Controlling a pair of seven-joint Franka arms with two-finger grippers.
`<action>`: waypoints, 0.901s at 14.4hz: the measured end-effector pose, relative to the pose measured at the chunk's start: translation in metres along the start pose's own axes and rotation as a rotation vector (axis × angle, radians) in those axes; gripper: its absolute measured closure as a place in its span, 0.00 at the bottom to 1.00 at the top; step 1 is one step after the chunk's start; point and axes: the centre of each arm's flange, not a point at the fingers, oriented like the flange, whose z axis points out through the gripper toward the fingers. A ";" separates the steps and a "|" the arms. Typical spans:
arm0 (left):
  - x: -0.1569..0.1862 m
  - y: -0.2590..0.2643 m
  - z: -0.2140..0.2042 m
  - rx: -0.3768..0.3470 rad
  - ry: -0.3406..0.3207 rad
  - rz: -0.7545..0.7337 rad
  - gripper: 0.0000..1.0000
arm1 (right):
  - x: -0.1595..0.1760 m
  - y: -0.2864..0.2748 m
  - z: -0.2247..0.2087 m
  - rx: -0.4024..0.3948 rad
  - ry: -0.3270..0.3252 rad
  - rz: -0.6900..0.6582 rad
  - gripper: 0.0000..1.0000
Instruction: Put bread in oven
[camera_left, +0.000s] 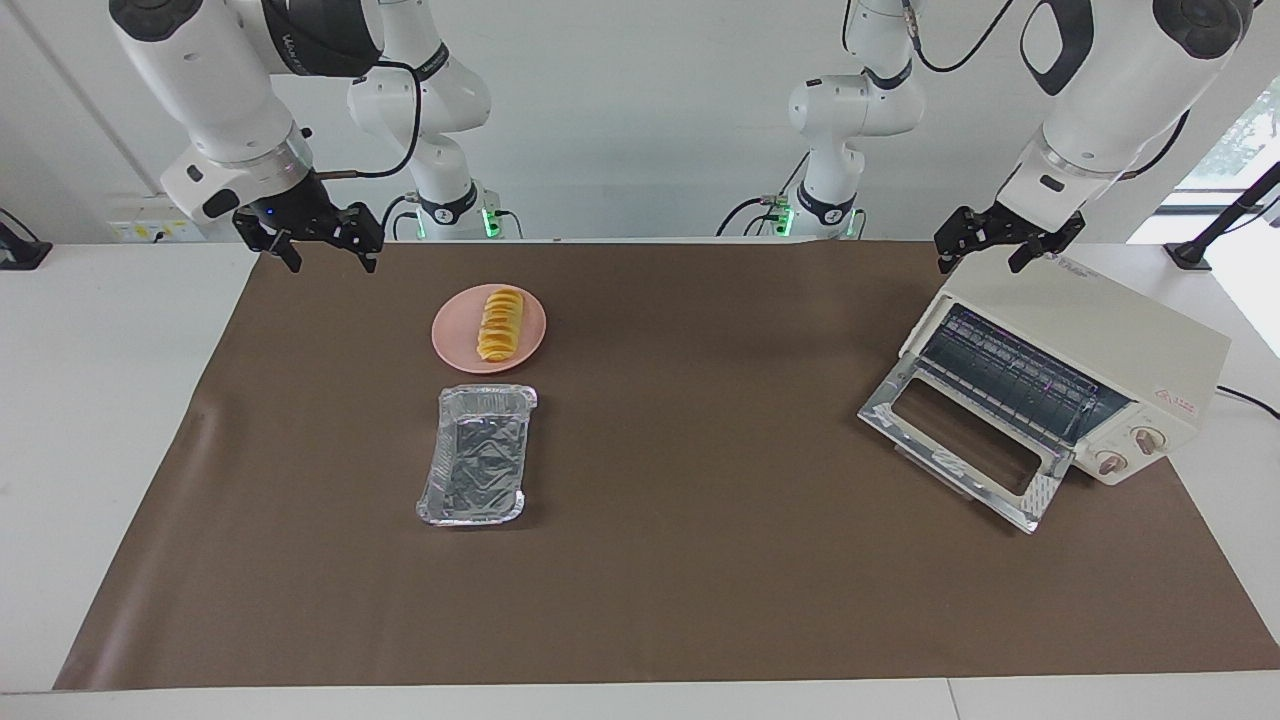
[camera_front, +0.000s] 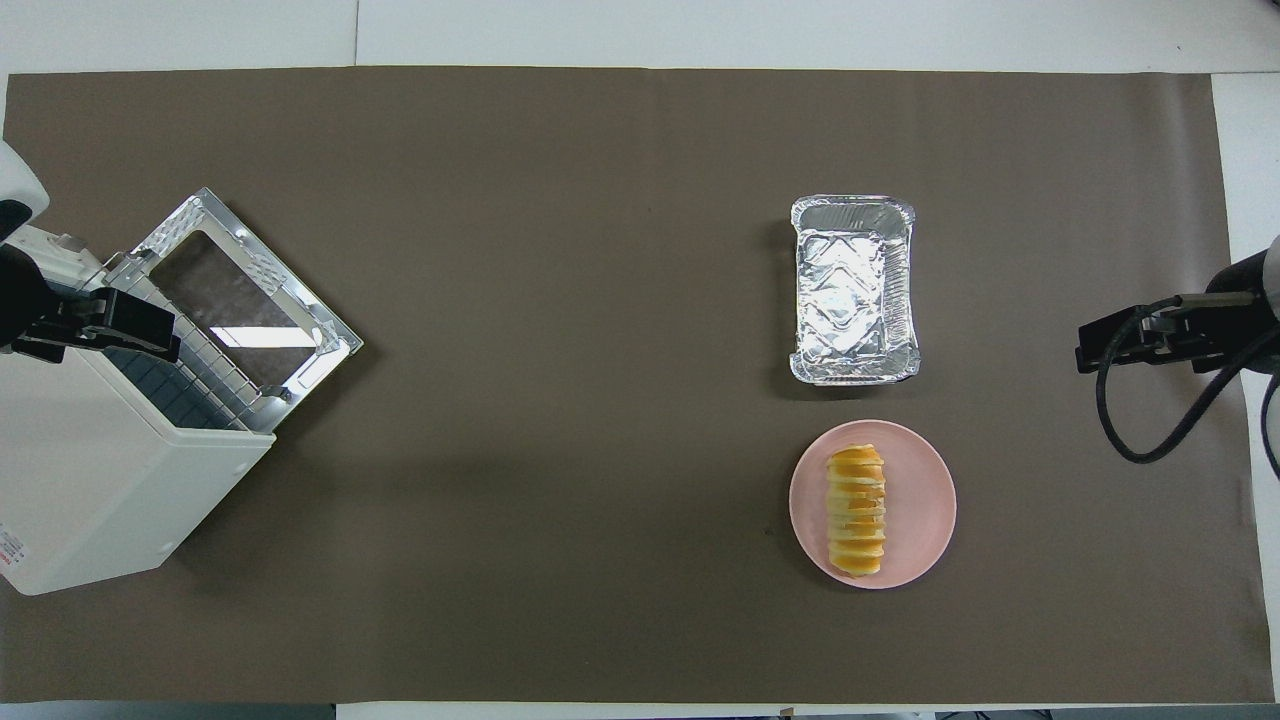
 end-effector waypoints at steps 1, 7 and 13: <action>0.000 0.000 0.000 0.000 0.000 0.000 0.00 | 0.000 0.000 0.000 0.000 0.000 0.000 0.00; 0.000 0.000 0.000 0.000 0.000 0.000 0.00 | -0.002 -0.002 0.007 0.000 -0.022 -0.034 0.00; 0.000 0.000 0.000 0.000 0.000 0.000 0.00 | -0.013 -0.040 0.058 0.023 -0.033 -0.063 0.00</action>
